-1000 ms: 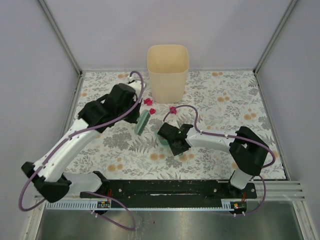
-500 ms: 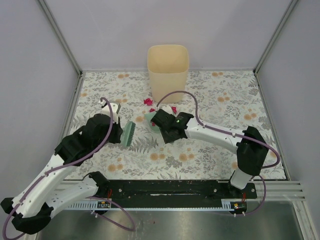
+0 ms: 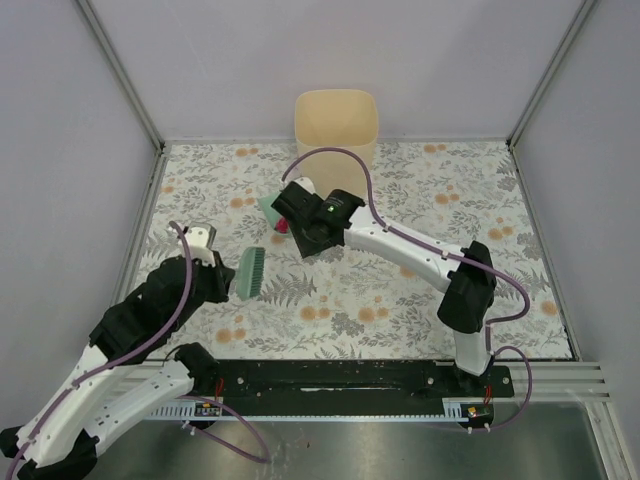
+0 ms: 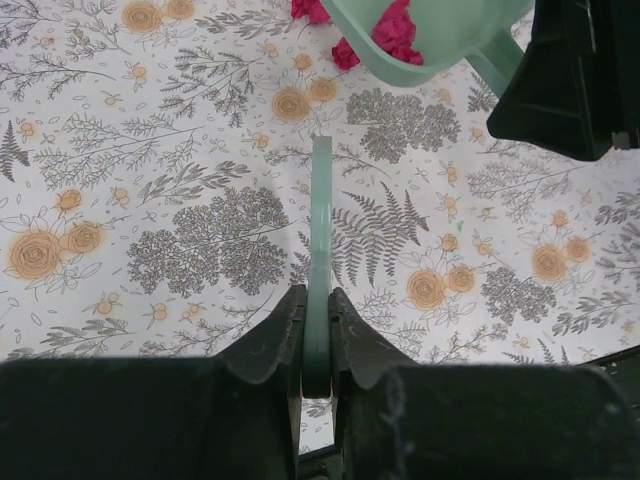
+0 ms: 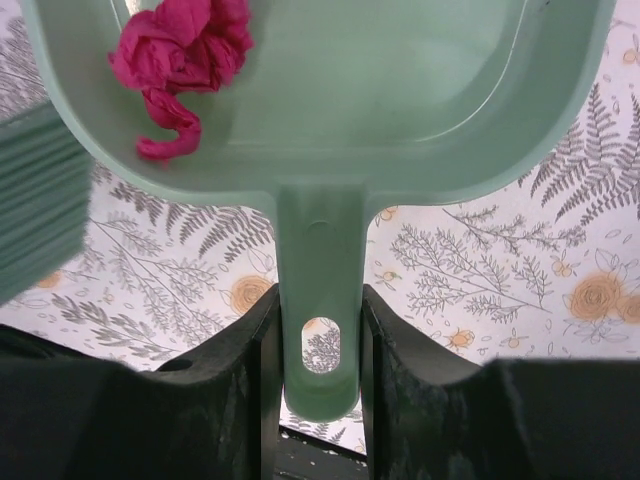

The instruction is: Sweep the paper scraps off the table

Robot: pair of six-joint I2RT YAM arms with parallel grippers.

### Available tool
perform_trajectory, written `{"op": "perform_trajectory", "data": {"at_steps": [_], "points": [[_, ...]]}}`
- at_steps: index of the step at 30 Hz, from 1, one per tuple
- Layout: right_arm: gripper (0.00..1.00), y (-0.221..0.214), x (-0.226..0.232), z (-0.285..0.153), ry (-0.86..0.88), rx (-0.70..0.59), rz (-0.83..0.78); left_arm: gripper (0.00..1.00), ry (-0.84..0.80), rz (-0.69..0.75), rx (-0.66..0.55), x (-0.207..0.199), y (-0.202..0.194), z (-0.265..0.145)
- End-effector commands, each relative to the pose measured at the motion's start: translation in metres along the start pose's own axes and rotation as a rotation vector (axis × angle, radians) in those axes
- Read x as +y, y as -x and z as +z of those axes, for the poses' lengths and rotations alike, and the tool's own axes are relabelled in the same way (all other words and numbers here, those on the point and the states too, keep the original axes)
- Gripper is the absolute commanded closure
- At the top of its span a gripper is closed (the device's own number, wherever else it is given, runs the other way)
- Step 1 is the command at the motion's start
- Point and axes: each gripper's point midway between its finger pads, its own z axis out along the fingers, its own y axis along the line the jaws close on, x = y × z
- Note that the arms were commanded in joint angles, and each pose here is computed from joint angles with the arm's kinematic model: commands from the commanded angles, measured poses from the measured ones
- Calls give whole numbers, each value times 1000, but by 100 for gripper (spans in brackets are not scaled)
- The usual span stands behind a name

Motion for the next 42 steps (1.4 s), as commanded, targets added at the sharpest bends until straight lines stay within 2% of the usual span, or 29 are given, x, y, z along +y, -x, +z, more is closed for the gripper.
{"op": "perform_trajectory", "data": {"at_steps": [1,6,15,28,33,42], "points": [[100,37,-5,-21,7,-59,0,100,-11,-94,-107,0,21,-10],[100,72,-7,-30,37,-99,21,100,17,-117,-142,7,20,-10],[100,133,-18,-43,105,-200,74,100,12,-102,-111,3,16,-3],[100,200,-29,-79,261,-421,113,100,10,-97,-100,1,14,0],[100,220,-43,-89,306,-482,166,100,14,-99,-101,2,14,0],[100,257,-55,-104,494,-560,291,100,12,-99,-103,2,14,-1]]}}
